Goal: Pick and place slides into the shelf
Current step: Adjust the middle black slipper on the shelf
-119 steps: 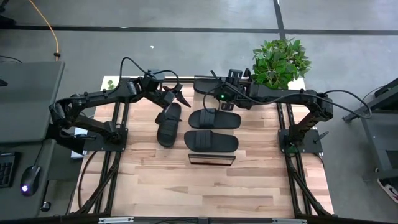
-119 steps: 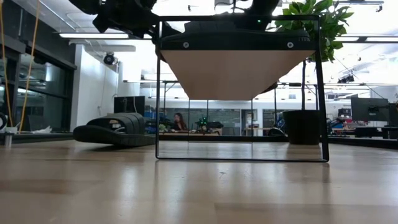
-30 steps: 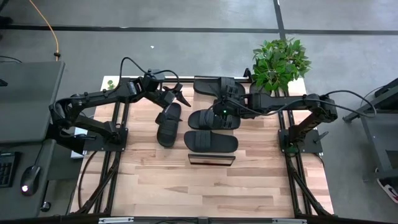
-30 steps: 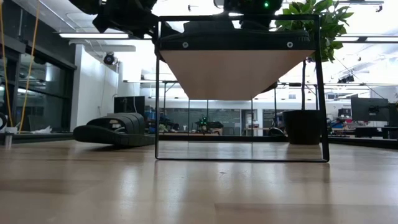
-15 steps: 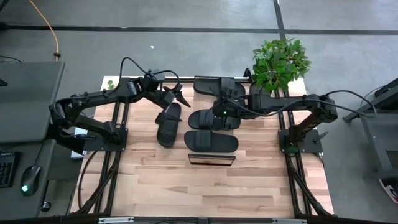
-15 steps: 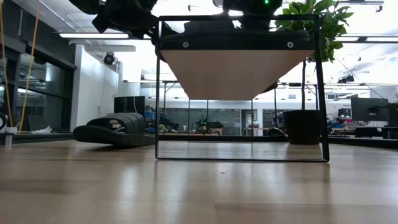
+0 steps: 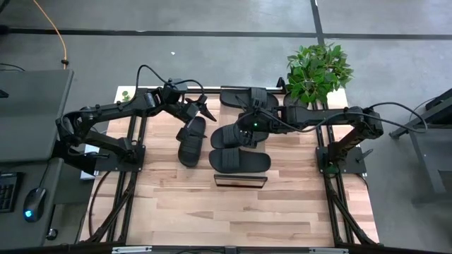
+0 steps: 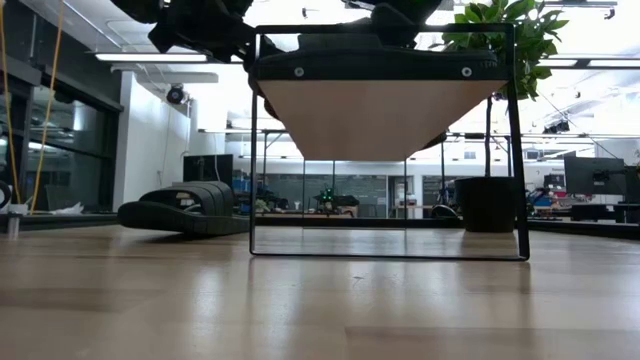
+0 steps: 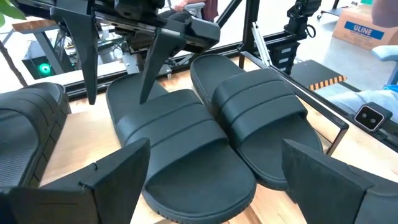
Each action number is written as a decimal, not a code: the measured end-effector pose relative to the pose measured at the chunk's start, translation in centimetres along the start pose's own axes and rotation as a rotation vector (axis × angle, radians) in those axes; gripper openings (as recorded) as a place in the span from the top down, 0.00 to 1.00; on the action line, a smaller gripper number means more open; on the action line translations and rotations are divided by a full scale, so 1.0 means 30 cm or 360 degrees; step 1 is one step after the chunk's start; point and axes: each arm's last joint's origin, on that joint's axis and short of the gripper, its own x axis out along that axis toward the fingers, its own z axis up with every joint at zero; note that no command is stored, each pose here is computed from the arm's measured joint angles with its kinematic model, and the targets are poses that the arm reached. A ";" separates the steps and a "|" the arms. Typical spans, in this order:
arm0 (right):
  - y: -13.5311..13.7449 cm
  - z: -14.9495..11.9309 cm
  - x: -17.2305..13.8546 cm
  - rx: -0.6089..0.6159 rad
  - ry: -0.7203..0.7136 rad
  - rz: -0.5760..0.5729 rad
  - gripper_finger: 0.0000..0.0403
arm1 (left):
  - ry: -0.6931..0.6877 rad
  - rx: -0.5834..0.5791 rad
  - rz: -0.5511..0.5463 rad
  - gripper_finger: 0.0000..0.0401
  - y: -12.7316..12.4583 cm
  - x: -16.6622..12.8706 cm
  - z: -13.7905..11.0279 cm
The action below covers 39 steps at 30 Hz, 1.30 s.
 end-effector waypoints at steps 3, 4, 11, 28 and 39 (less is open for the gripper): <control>0.000 0.000 0.000 0.0009 0.0000 0.0000 0.52 | 0.0000 0.0000 0.0000 0.15 0.000 0.000 0.000; 0.000 0.000 0.000 0.0016 0.0000 0.0000 0.52 | 0.0000 0.0000 0.0000 0.15 0.000 0.000 0.000; 0.011 -0.023 -0.004 0.0076 0.0112 0.0021 0.52 | 0.0000 -0.0001 0.0000 0.15 0.000 0.000 0.000; -0.049 -0.059 0.008 0.0018 0.0290 -0.0300 0.52 | 0.0001 -0.0014 -0.0001 0.15 0.000 0.000 0.000; -0.014 -0.092 0.033 0.0009 0.0474 -0.0196 0.52 | 0.0004 -0.0016 0.0002 0.15 0.000 0.000 -0.001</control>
